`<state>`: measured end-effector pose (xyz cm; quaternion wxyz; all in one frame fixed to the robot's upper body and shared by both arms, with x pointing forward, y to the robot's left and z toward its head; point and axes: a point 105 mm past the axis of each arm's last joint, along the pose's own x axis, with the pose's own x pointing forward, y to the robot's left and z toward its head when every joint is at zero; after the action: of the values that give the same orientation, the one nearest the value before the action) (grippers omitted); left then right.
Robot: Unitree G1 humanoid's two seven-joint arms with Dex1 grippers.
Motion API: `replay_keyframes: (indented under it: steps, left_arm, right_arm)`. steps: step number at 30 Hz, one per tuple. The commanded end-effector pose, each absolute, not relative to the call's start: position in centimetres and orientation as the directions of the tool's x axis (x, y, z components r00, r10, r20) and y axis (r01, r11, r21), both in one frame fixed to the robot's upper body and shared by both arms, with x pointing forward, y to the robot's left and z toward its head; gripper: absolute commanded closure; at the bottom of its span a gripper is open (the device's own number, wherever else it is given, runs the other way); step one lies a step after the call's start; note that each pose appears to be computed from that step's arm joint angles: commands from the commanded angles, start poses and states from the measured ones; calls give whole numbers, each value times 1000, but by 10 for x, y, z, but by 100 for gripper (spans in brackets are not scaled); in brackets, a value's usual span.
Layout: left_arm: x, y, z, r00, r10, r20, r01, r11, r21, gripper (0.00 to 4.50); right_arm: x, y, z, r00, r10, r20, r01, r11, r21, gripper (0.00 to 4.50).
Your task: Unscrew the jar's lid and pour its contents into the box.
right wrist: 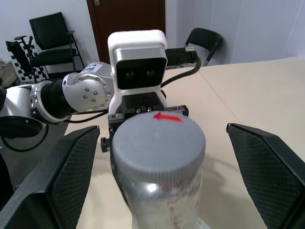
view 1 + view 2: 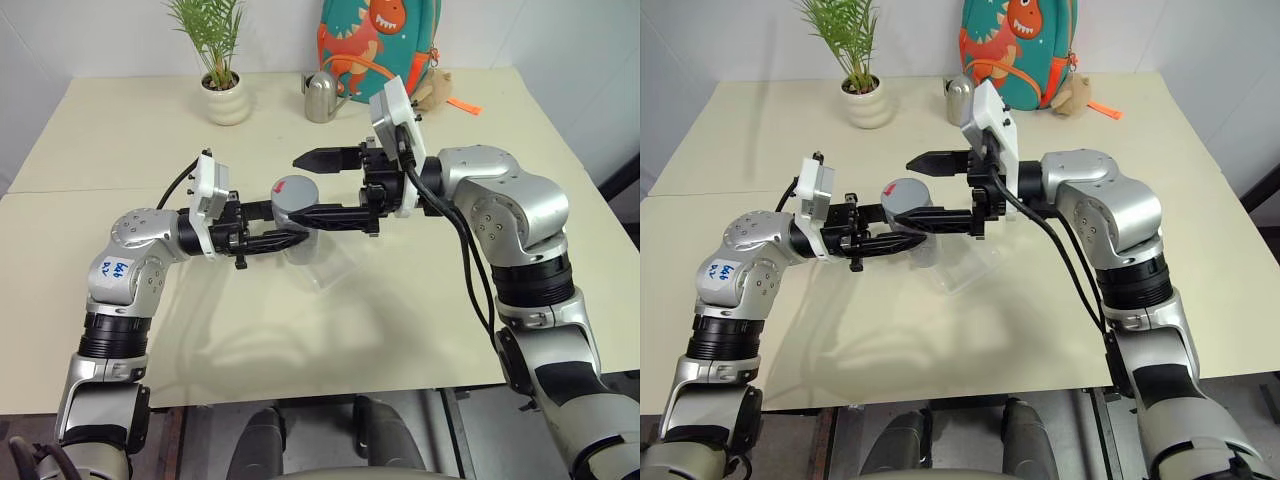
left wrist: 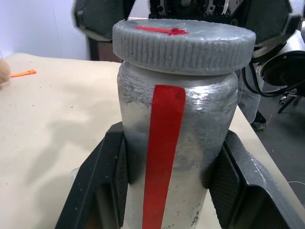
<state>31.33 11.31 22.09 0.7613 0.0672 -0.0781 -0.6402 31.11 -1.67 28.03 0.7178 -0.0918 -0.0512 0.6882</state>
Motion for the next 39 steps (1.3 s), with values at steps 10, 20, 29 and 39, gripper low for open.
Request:
replay_keyframes:
  steps: [10, 20, 29, 39]
  left_arm:
    - [308, 112, 228, 150, -988, 46, 955, 156, 250, 264]
    - [307, 113, 226, 154, -987, 46, 956, 160, 246, 264]
    - [310, 128, 230, 207, -975, 85, 945, 221, 242, 264]
    - [321, 135, 233, 246, -962, 116, 938, 267, 222, 264]
  right_arm:
    - [304, -10, 295, 17, 1000, -2, -970, 16, -242, 124]
    - [298, -30, 313, 27, 988, 152, -994, 43, -105, 194]
    - [337, -142, 249, 564, 824, 53, -797, 560, -224, 194]
    - [348, -264, 146, 928, 366, 75, -353, 924, -144, 194]
